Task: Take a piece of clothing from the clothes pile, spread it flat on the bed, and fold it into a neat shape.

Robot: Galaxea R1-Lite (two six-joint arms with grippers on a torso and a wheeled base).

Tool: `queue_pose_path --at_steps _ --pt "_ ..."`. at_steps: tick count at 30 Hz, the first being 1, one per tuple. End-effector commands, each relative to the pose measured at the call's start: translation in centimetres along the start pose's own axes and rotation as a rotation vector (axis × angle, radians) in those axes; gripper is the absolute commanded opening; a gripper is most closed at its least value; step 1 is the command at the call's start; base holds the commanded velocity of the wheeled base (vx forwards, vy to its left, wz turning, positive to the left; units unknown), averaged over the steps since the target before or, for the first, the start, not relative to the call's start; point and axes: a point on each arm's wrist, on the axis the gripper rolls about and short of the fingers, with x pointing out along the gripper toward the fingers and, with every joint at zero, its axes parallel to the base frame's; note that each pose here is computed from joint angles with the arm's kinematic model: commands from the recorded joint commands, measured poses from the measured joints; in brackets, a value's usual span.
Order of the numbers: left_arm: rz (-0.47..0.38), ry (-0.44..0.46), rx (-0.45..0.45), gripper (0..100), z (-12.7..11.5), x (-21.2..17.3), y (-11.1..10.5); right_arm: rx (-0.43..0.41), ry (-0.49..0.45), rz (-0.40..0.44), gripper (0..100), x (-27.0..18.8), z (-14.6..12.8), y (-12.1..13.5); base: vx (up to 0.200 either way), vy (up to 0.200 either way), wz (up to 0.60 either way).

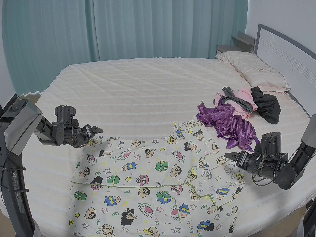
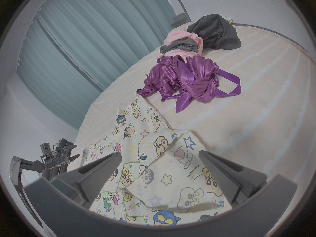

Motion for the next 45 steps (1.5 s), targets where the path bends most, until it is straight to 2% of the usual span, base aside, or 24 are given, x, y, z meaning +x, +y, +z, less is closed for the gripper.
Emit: queue_pose_path --at_steps 1,21,28,31,32,45 --pt "0.009 0.002 0.002 100 -0.1 0.9 0.6 0.002 0.008 0.001 100 -0.8 -0.5 -0.4 0.0 0.0 0.0" --pt "0.013 -0.099 0.029 100 0.0 2.9 1.9 0.001 0.04 0.012 100 -1.1 -1.1 -0.6 0.0 0.0 0.0" --pt "0.014 -0.09 0.04 100 -0.7 3.7 2.2 0.0 0.05 0.018 100 -1.1 -1.3 -0.5 0.0 0.0 0.0" --pt "0.006 -0.106 0.049 100 -0.9 4.2 2.5 0.06 0.053 0.029 100 -1.1 -1.3 -0.3 0.0 0.0 0.0" --pt "0.006 -0.107 0.048 0 -0.9 4.2 2.4 0.068 0.056 0.034 100 -1.1 -1.3 -0.2 0.0 0.0 0.0" --pt "0.044 -0.137 0.039 0 -0.4 3.9 3.0 0.072 0.065 0.036 100 -1.1 -1.4 -0.3 0.0 0.0 0.0"
